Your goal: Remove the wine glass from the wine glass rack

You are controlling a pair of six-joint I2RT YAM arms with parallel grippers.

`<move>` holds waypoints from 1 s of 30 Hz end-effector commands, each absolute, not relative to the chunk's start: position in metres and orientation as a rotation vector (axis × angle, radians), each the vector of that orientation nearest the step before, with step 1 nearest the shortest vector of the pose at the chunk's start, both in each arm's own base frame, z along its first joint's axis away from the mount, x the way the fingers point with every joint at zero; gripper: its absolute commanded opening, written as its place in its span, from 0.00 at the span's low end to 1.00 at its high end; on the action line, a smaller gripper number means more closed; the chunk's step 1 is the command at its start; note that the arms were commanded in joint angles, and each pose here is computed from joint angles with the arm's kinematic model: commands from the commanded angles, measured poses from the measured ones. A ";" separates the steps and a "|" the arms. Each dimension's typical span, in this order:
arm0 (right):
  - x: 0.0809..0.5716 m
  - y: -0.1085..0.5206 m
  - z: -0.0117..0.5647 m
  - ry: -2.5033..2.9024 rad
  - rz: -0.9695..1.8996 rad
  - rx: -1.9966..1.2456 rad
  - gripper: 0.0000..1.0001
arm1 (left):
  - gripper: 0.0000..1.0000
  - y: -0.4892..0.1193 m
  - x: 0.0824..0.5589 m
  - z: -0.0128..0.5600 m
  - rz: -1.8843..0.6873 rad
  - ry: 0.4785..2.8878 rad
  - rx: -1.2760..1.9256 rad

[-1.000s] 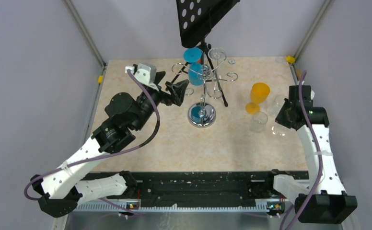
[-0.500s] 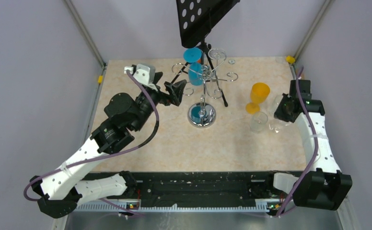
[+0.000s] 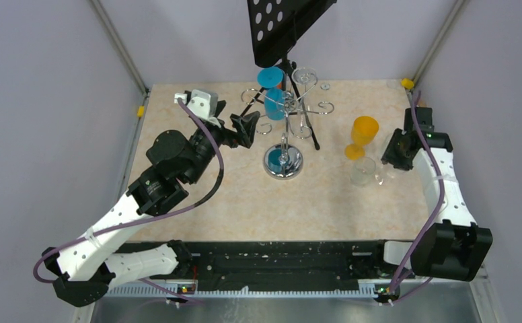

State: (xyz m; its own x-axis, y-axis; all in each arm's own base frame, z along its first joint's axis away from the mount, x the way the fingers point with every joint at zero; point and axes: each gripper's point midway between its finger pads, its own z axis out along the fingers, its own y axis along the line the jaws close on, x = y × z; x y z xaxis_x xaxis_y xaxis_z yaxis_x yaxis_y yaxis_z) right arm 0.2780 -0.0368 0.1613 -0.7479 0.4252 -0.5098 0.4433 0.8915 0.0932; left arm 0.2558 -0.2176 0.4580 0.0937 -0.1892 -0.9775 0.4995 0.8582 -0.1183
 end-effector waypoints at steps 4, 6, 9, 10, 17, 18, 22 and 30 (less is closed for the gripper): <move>0.302 -0.048 0.198 2.408 -0.071 0.591 0.42 | 0.93 -0.207 0.253 0.480 -0.520 1.338 0.239; 0.307 -0.047 0.202 2.399 -0.066 0.576 0.44 | 0.93 -0.205 0.252 0.480 -0.516 1.338 0.235; 0.312 -0.047 0.204 2.398 -0.062 0.550 0.48 | 0.93 -0.202 0.252 0.482 -0.509 1.336 0.229; 0.313 -0.048 0.203 2.402 -0.064 0.539 0.48 | 0.93 -0.202 0.252 0.482 -0.508 1.336 0.228; 0.320 -0.043 0.199 2.423 -0.030 0.506 0.49 | 0.93 -0.197 0.251 0.482 -0.499 1.339 0.219; 0.320 -0.042 0.198 2.426 -0.024 0.501 0.49 | 0.93 -0.196 0.251 0.483 -0.498 1.337 0.217; 0.321 -0.040 0.205 2.416 -0.008 0.484 0.47 | 0.93 -0.193 0.250 0.483 -0.493 1.337 0.209; 0.321 -0.030 0.264 2.241 0.068 0.442 0.62 | 0.94 -0.194 0.264 0.478 -0.624 1.475 0.114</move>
